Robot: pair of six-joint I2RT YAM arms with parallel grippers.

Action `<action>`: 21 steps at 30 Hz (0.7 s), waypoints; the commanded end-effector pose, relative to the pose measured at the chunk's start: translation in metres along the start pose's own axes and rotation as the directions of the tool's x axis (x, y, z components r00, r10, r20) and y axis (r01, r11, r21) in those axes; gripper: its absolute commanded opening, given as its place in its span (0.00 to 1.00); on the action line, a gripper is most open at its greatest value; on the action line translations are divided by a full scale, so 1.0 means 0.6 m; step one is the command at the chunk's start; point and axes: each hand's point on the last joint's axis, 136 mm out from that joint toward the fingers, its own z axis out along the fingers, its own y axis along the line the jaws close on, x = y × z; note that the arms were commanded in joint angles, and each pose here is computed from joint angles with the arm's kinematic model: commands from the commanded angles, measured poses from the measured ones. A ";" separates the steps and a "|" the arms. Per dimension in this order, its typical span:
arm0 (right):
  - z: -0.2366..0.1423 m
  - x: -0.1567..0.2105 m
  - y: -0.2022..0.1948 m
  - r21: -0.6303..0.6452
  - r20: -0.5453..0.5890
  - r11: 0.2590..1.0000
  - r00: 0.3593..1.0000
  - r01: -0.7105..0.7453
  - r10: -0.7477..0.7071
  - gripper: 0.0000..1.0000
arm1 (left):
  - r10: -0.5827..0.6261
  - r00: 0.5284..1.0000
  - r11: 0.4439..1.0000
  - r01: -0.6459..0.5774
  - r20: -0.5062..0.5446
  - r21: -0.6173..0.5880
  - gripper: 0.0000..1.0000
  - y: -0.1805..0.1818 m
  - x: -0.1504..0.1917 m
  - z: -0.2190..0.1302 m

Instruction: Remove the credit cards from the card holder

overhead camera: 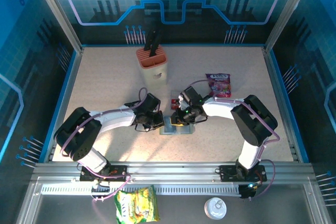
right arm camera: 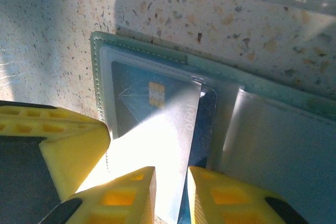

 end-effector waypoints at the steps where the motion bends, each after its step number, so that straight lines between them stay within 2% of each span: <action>1: 0.002 0.007 -0.004 0.035 -0.020 0.999 1.000 0.017 -0.017 0.23 | 0.018 1.000 0.999 -0.018 -0.001 -0.042 0.00 0.011 -0.003 -0.003; 21: -0.019 0.007 -0.005 0.075 -0.004 0.996 0.999 0.041 -0.041 0.25 | 0.008 1.000 1.000 -0.008 -0.005 -0.013 0.00 0.004 0.000 -0.005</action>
